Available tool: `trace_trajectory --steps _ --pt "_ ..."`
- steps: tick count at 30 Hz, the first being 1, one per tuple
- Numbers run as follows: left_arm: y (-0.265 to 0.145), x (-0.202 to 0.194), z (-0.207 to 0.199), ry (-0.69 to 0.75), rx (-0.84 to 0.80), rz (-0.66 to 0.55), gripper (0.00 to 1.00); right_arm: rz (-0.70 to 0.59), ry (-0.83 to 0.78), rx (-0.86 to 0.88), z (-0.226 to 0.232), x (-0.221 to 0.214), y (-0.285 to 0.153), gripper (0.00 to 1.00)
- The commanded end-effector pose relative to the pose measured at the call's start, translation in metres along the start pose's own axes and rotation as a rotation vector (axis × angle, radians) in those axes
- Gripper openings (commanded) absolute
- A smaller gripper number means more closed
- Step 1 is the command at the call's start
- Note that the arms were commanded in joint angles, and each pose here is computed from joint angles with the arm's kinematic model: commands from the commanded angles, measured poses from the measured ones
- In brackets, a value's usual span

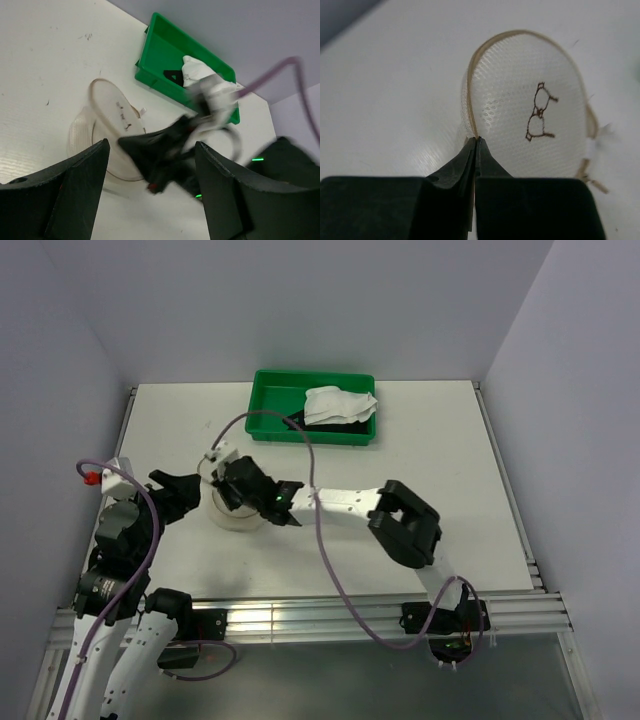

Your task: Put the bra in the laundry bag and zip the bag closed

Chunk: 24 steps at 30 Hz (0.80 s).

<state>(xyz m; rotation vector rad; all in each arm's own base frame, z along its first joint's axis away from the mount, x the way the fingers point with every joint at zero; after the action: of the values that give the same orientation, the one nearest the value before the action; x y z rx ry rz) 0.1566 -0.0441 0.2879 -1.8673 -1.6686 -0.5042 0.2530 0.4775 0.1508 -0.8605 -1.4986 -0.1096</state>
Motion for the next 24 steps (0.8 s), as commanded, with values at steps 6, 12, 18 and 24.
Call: trace_trajectory --steps 6,12,18,24 --pt "0.005 -0.011 0.02 -0.058 0.128 0.019 0.68 -0.403 0.562 -0.246 -0.097 0.082 -0.096 0.0" --pt "0.032 -0.037 0.036 -0.044 0.232 0.138 0.67 -0.431 0.816 -0.26 -0.118 0.031 -0.129 0.0" --pt "0.051 -0.065 0.055 -0.087 0.25 0.204 0.68 -0.385 0.979 -0.368 -0.118 -0.044 -0.154 0.0" --pt "0.067 -0.086 0.072 -0.097 0.282 0.245 0.67 -0.311 0.972 -0.51 -0.133 -0.089 -0.173 0.21"
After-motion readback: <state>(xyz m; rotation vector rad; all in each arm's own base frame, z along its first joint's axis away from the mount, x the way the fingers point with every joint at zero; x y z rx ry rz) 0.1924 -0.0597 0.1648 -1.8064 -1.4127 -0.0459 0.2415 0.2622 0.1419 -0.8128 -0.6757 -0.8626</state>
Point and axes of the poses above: each gripper's point midway between its finger pads, its own y axis out along the fingers, its own z axis along the line the jaws close on, x = y × z, the point moved 7 cm from there along -y, back along the fingers, and after that the axes turned 15 degrees about -y, right-handed, at the moved point
